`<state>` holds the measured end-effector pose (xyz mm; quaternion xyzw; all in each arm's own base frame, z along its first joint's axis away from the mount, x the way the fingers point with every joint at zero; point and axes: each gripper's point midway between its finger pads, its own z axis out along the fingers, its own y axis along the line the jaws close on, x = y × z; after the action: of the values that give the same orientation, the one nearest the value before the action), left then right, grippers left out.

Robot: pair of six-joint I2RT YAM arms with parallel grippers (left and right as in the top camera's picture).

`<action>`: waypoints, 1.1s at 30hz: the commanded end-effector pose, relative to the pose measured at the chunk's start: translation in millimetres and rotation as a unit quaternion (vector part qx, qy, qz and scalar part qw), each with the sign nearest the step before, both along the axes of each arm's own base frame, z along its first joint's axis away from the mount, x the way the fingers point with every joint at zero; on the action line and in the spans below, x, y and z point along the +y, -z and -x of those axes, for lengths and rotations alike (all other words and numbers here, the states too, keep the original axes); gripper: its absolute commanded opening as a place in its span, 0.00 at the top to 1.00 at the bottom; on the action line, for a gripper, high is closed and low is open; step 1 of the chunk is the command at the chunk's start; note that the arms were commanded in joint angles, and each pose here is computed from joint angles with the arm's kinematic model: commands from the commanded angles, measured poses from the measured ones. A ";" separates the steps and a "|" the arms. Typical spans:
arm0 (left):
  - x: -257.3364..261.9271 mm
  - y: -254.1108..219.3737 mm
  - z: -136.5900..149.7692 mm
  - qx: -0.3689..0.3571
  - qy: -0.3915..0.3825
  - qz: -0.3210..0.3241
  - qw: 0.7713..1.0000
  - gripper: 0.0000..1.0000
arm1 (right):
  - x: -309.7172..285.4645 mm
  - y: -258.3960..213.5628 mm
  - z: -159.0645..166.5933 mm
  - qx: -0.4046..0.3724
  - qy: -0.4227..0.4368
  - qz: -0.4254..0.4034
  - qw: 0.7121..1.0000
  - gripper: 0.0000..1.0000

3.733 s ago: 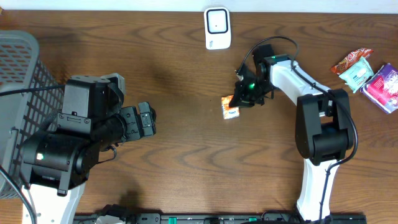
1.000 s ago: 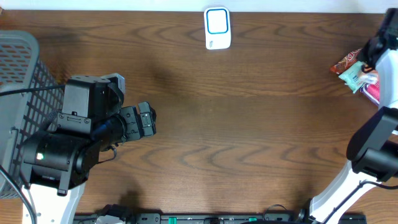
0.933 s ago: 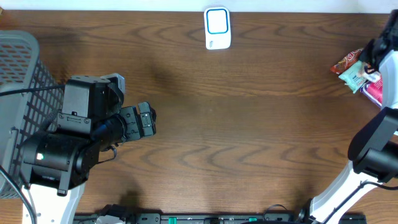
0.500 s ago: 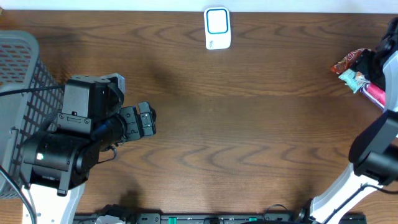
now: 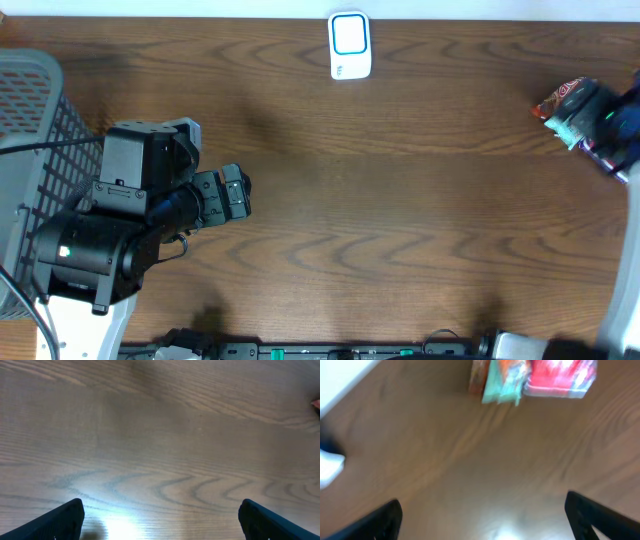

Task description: Scan the item barcode

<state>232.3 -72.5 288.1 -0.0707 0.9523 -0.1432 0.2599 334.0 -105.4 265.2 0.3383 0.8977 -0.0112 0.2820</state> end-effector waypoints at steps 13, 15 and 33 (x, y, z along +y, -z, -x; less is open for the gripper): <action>1.1 -0.3 0.2 -0.001 0.002 -0.005 1.000 0.02 | 102.9 13.7 146.9 -0.058 -0.122 -0.077 0.988 0.01; 1.1 -0.3 0.2 -0.001 0.002 -0.005 1.000 0.02 | 104.9 15.2 160.7 -0.052 -0.122 -0.079 0.988 0.01; 1.1 -0.3 0.2 -0.001 0.002 -0.005 1.000 0.02 | 107.5 23.1 187.8 -0.025 -0.118 -0.082 0.989 0.01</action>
<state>232.3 -72.4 287.8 -0.0708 0.9524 -0.1429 0.2596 145.1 1.6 243.3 0.2539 0.9218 0.1038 0.2740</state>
